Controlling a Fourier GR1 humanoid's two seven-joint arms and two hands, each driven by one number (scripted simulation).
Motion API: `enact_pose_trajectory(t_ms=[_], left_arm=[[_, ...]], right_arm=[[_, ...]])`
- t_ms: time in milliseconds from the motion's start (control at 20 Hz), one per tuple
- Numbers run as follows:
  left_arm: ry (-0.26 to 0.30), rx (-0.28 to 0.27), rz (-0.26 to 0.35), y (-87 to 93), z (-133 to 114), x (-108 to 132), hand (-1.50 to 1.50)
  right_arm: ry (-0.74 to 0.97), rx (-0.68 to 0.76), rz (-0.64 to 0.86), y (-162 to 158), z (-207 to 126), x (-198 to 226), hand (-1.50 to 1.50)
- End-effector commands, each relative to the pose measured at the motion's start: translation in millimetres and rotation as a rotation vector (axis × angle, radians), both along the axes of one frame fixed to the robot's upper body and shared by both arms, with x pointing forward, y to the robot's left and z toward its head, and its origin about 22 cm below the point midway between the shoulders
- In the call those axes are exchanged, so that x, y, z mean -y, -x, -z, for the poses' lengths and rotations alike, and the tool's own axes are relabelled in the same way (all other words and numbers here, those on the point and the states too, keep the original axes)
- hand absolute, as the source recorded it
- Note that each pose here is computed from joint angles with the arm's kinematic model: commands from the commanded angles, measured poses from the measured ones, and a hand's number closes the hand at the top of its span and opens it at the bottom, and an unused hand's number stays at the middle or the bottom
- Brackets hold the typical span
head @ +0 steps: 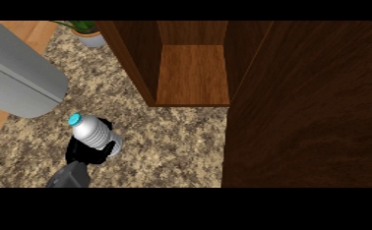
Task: Pick up the bottled water, place it into the cabinet and close the cabinet
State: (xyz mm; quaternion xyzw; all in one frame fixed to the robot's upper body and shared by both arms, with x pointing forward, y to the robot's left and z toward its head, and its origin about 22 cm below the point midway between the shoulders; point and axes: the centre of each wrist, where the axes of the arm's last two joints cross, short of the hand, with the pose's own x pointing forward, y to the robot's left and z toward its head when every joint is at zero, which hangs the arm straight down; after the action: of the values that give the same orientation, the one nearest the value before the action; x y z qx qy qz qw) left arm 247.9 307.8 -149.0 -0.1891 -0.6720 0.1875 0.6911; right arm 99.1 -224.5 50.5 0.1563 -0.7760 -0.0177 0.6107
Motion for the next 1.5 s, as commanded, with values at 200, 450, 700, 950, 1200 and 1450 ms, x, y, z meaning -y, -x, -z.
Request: enact_pose_trajectory(t_ms=[200,450,700,950,1200,1450], left_arm=[[0.059,0.07,0.064,-12.6,-27.1,25.7,1.5],[0.009,0.072,0.102,-5.0,-54.7,30.6,1.5],[0.001,0.12,0.093,-25.7,-91.1,66.1,1.5],[-0.058,0.17,0.143,-40.2,-126.7,112.0,1.5],[-0.11,0.177,0.132,-47.4,-155.0,145.5,1.5],[-0.174,0.195,0.131,-73.4,-180.3,172.8,1.5]], right_arm=[[0.006,0.015,0.003,-8.5,-11.8,4.5,-1.5],[-0.005,0.005,-0.015,-11.8,-7.6,-3.9,-1.5],[-0.006,0.004,-0.018,-2.1,-3.5,-13.3,-1.5],[-0.025,0.002,-0.041,-1.9,2.1,-26.7,-1.5],[-0.039,-0.013,-0.045,3.2,2.1,-8.2,-1.5],[-0.033,-0.001,-0.054,-19.4,8.9,-39.8,-1.5]])
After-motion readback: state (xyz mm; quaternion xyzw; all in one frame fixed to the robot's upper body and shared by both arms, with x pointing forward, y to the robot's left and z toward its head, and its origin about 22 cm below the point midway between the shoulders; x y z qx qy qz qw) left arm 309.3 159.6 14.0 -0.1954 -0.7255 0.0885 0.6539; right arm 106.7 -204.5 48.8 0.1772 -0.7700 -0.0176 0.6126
